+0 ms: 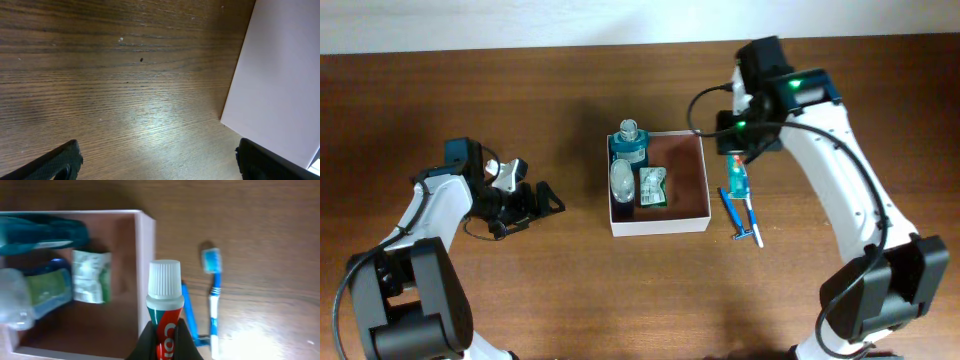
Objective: Pack container
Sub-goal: 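Lift the Colgate tube and carry it left into the pink box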
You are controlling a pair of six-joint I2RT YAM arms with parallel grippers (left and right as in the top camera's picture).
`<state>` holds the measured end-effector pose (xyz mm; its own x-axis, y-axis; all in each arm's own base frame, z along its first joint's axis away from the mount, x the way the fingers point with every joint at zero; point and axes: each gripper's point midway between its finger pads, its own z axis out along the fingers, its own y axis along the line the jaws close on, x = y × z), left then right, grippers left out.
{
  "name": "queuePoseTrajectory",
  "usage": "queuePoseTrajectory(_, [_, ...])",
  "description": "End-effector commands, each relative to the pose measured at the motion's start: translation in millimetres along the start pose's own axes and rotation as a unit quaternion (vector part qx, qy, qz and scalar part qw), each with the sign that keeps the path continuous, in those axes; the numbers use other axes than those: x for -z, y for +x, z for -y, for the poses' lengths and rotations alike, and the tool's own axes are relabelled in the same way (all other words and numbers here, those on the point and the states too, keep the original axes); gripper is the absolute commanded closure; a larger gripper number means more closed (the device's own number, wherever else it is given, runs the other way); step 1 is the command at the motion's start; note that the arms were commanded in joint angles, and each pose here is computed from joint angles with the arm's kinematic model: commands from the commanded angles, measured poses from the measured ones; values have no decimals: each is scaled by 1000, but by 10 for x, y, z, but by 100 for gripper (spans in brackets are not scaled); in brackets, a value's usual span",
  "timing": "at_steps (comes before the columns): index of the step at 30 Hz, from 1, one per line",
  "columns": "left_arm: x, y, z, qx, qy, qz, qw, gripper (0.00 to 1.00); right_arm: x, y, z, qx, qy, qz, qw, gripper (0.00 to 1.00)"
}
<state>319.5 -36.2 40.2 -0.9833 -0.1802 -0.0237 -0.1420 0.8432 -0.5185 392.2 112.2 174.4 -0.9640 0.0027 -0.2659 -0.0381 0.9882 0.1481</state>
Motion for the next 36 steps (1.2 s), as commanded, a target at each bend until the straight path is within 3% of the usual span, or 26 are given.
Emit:
queuePoseTrajectory(1, [58,-1,29,-10,2,9,1000,1,109,-47,-253,-7,-21,23,1000,96])
queuePoseTrajectory(15, [57,-1,30,-10,2,9,1000,1,-210,34,-716,37,-22,11,999,96])
queuePoseTrajectory(36, [58,-1,29,-10,2,9,1000,1,-743,92,-686,25,-7,-31,999,96])
